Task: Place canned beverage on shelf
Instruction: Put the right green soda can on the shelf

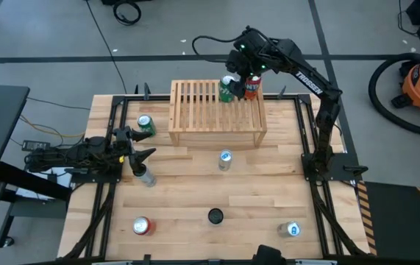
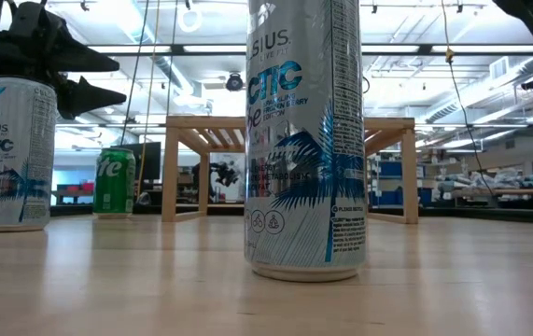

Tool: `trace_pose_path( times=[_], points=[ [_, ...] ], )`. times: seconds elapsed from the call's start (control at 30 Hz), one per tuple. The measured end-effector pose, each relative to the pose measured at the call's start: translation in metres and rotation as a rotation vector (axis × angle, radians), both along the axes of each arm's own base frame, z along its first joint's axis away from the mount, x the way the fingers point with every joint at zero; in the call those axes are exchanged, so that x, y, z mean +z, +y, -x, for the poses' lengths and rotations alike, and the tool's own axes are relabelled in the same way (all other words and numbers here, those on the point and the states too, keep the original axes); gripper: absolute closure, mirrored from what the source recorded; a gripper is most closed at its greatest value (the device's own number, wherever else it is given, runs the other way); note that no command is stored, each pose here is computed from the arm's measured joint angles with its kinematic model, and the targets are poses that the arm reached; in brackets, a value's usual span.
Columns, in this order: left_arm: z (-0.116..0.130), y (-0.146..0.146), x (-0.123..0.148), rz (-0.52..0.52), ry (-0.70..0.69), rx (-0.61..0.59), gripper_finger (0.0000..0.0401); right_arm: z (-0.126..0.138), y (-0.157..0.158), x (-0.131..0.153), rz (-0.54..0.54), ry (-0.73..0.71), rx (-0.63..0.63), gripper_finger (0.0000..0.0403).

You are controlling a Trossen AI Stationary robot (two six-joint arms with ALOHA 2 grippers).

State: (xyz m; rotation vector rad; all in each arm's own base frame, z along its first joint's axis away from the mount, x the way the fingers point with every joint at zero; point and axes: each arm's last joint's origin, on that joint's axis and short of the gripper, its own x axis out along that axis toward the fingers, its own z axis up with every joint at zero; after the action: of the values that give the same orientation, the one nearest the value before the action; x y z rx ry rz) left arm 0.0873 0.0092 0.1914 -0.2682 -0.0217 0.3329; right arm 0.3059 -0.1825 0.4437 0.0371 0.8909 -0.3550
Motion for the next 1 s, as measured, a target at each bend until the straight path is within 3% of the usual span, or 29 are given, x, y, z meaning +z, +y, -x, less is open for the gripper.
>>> trace_pose_path(
  times=[0.17,0.3,0.77,1.0],
  points=[
    [0.0,0.0,0.0,0.0,0.0,0.0,0.0032,0.001,0.016,0.007,-0.059,-0.042,0.018,0.0064],
    [0.0,0.0,0.0,-0.001,0.001,0.0,0.0032,-0.002,0.03,0.005,-0.121,-0.022,0.046,0.0094],
    [0.0,0.0,0.002,-0.001,-0.017,0.0,0.0032,-0.023,0.048,-0.028,-0.198,0.068,-0.065,0.0317],
    [0.0,0.0,0.002,-0.001,-0.017,0.0,0.0032,-0.034,0.041,-0.047,-0.194,0.058,-0.147,0.0394]
  ],
)
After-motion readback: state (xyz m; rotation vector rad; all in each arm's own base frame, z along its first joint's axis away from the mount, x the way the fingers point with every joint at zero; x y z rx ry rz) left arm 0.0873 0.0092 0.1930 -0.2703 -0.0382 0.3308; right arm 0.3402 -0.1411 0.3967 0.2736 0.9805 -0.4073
